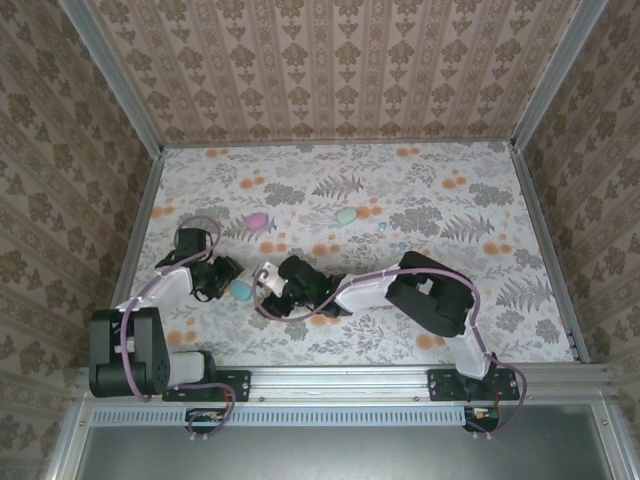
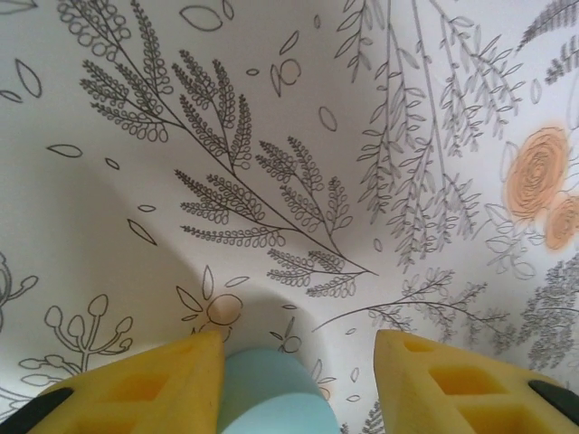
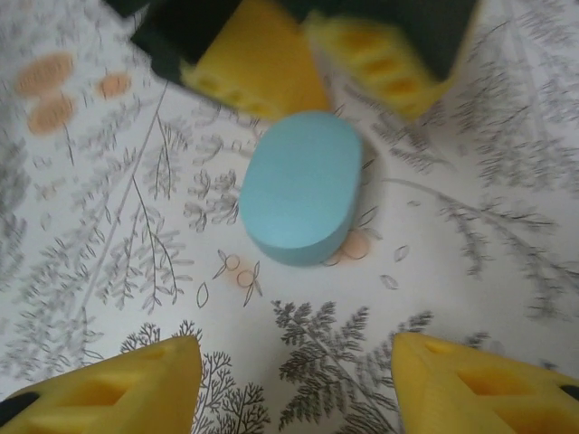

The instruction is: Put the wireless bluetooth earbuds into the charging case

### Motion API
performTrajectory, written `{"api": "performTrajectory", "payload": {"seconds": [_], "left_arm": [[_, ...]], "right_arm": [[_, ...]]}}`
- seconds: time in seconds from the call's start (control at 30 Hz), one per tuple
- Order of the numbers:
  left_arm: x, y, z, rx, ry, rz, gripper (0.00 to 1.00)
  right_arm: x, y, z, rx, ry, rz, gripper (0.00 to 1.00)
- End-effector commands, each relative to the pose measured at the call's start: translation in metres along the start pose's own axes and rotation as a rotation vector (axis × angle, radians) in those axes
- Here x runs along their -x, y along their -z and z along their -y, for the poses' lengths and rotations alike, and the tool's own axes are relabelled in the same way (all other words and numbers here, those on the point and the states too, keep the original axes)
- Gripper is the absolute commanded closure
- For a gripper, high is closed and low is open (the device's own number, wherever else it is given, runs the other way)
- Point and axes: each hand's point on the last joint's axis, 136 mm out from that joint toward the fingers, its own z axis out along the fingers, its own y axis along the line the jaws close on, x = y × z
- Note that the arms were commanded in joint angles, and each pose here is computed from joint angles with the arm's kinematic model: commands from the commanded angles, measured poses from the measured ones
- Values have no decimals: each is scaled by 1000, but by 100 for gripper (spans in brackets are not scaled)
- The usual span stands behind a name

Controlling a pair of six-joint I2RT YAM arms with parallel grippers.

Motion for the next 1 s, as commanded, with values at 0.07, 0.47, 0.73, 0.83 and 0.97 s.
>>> {"api": "performTrajectory", "payload": {"seconds": [0.07, 0.47, 0.73, 0.83, 0.97], "left_arm": [[-3, 5, 0, -19, 25, 2, 53], [4, 10, -4, -15, 47, 35, 53], [11, 15, -3, -27, 60, 61, 53], [12, 16, -2, -29, 60, 66, 53], [13, 19, -2, -29, 50, 79, 53]], "right_arm": [[17, -20, 11, -77, 99, 85, 39], [20, -48, 5, -61, 99, 107, 38], [22, -57, 5, -70, 44, 132, 37], [21, -60, 6, -79, 37, 130, 38], [21, -63, 6, -71, 23, 125, 44]]}}
